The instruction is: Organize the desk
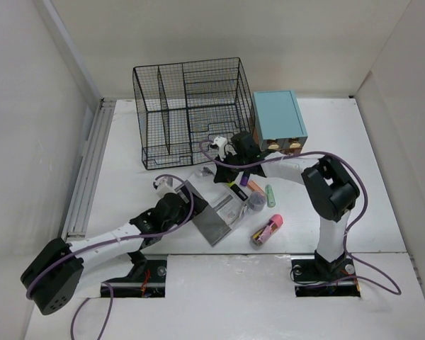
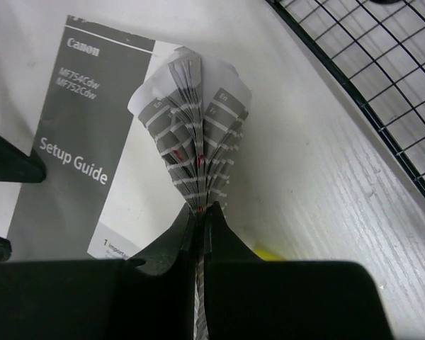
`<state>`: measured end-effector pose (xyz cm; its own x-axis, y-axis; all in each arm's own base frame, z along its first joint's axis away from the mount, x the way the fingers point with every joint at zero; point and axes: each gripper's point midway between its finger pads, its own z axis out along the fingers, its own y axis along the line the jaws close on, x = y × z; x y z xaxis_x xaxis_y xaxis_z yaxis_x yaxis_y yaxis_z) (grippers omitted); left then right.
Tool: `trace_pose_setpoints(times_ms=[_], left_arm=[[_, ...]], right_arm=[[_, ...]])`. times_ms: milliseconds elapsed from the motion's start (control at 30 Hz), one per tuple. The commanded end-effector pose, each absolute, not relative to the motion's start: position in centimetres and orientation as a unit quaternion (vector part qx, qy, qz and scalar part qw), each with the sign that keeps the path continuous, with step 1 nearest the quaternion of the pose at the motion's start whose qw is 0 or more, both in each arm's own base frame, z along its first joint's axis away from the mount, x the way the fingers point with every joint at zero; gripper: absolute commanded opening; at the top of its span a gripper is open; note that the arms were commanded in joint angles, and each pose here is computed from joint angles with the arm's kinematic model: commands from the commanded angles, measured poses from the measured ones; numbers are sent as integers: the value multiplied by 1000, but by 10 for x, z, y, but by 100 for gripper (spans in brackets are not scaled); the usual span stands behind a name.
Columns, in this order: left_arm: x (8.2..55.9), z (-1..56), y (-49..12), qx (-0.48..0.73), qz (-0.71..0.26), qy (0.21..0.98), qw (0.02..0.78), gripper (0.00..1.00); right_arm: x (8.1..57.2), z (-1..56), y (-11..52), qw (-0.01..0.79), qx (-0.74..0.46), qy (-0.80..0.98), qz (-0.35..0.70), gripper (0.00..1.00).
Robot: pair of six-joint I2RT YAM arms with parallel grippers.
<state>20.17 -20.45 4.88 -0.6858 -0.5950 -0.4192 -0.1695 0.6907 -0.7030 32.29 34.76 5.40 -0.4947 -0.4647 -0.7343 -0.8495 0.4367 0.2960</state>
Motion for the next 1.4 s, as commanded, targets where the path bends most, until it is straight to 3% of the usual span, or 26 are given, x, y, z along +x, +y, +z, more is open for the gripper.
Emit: trace_pose_setpoints(times_ms=[0, 200, 467, 833, 967, 1033, 1067, 1100, 1233, 1300, 1367], left_arm=[[192, 37, -203, -212, -312, 873, 310, 72], [193, 56, -189, -224, -310, 860, 338, 74], [189, 72, -168, -261, -316, 836, 364, 90], [199, 79, -187, -224, -390, 798, 402, 90], [200, 98, -203, -181, -451, 760, 432, 81], [196, 104, -209, -156, -472, 749, 437, 69], [193, 114, -214, -146, -495, 736, 439, 59], [191, 114, -215, -136, -501, 732, 441, 59], [183, 131, -224, -97, -535, 711, 446, 28], [179, 136, -228, -83, -545, 706, 444, 2], [174, 139, -230, -71, -556, 703, 438, 0]], right_arm=[[298, 89, 364, 286, -439, 757, 391, 0], [283, 147, 366, 311, -468, 704, 435, 0], [271, 203, 342, 341, -478, 650, 483, 0], [234, 223, 329, 282, -489, 592, 576, 0], [224, 225, 326, 256, -493, 569, 607, 0], [222, 225, 323, 246, -492, 560, 619, 0], [218, 227, 322, 241, -494, 553, 626, 0], [218, 227, 322, 241, -494, 553, 626, 0], [216, 226, 321, 232, -494, 548, 634, 0], [216, 226, 321, 232, -494, 548, 634, 0], [216, 226, 321, 232, -494, 548, 634, 0]])
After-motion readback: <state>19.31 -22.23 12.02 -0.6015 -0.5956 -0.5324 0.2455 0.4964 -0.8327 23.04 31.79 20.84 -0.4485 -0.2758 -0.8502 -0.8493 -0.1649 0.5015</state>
